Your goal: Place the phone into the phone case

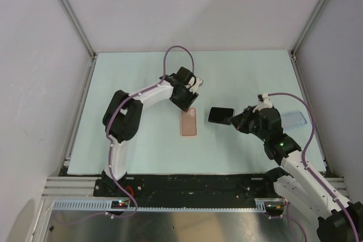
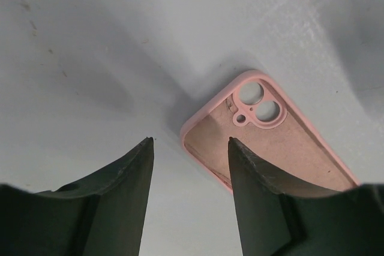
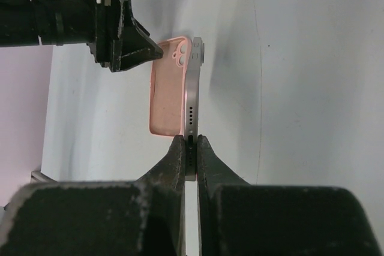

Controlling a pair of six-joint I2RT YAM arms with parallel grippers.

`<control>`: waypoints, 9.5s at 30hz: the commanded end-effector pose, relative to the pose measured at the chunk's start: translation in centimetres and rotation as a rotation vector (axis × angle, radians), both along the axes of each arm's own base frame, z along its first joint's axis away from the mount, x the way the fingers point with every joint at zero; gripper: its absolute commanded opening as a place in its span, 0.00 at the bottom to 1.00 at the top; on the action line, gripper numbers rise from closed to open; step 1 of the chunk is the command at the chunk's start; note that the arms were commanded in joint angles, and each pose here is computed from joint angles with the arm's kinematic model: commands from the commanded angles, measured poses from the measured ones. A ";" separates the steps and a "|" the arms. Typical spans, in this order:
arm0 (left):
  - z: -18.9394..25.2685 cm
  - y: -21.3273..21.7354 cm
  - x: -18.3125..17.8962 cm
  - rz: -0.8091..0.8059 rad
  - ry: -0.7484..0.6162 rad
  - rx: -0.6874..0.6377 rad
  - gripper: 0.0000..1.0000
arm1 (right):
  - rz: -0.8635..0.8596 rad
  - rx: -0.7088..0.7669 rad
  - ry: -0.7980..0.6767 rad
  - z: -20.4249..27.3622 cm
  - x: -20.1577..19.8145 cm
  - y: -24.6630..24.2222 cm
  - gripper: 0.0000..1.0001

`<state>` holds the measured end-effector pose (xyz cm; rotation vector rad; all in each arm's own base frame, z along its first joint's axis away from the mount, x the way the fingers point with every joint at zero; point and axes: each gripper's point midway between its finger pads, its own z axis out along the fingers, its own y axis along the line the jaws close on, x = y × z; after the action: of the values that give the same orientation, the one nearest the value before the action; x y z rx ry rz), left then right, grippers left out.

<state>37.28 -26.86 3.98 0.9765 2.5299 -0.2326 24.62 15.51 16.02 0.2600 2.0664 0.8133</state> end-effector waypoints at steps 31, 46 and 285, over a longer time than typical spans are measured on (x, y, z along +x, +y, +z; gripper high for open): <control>0.8 6.3 -1.5 0.917 0.021 -0.126 0.00 | 0.064 0.215 -0.023 3.0 1.8 3.3 0.00; -1.6 3.9 -12.9 1.450 0.182 -0.351 0.00 | 0.129 0.347 0.078 0.7 1.7 7.2 0.00; 0.5 -2.2 -13.0 0.610 0.164 -0.401 0.38 | 0.184 -0.407 0.174 -7.4 -0.9 8.7 0.33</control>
<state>23.21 -27.56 2.02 -0.0201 2.7178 -0.5318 21.72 22.17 3.75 -0.0808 2.5178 0.2842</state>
